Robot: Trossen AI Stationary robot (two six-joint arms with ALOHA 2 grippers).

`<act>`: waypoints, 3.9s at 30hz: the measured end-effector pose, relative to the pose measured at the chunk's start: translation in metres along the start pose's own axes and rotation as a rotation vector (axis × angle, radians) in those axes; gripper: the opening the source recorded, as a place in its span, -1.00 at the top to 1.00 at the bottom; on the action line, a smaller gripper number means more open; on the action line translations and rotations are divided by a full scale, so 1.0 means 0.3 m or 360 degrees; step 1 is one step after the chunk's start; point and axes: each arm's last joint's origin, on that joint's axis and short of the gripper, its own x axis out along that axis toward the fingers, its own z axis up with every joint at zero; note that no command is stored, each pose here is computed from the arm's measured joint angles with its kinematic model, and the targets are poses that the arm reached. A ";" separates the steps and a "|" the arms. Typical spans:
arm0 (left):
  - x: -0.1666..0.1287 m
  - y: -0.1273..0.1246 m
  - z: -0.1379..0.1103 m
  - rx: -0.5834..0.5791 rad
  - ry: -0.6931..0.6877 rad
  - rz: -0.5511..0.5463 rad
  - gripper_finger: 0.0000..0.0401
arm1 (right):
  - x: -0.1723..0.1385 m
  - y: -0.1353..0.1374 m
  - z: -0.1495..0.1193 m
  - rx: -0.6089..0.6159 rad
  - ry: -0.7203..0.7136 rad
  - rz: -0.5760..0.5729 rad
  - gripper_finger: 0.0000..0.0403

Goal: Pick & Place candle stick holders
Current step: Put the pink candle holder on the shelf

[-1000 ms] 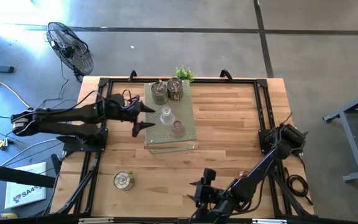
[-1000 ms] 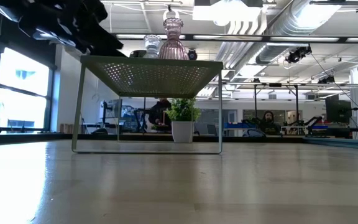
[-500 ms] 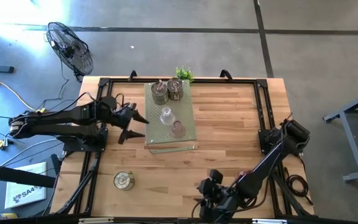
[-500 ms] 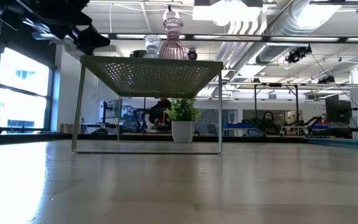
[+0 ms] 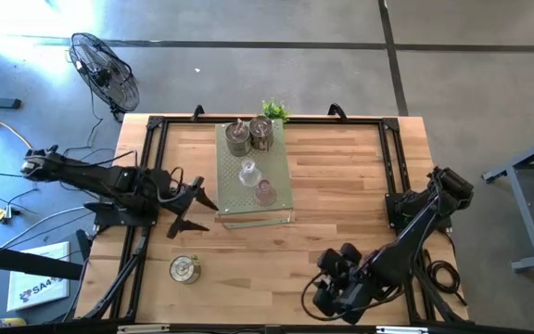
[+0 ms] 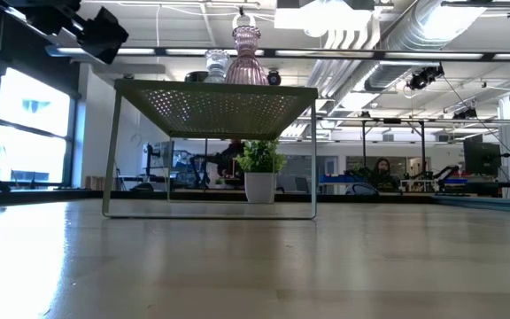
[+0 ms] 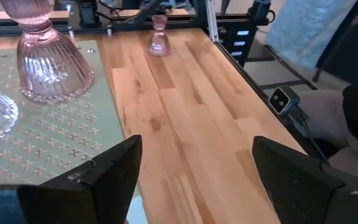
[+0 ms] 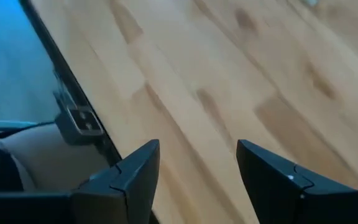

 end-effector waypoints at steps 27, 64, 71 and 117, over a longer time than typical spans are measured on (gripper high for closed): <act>0.070 -0.125 -0.044 0.0066 0.0165 0.0087 -0.50 | -0.049 -0.140 -0.053 0.0742 0.0359 -0.0785 -0.04; 0.103 -0.127 -0.061 0.0042 0.0240 0.0093 -0.50 | -0.050 -0.159 -0.054 0.0907 0.0326 -0.0947 -0.04; 0.103 -0.129 -0.062 0.0041 0.0243 0.0075 -0.50 | -0.033 -0.156 -0.061 0.0876 0.0326 -0.0970 -0.04; 0.103 -0.130 -0.063 0.0051 0.0251 0.0045 -0.50 | 0.041 -0.173 -0.093 0.0763 0.0295 -0.1020 -0.03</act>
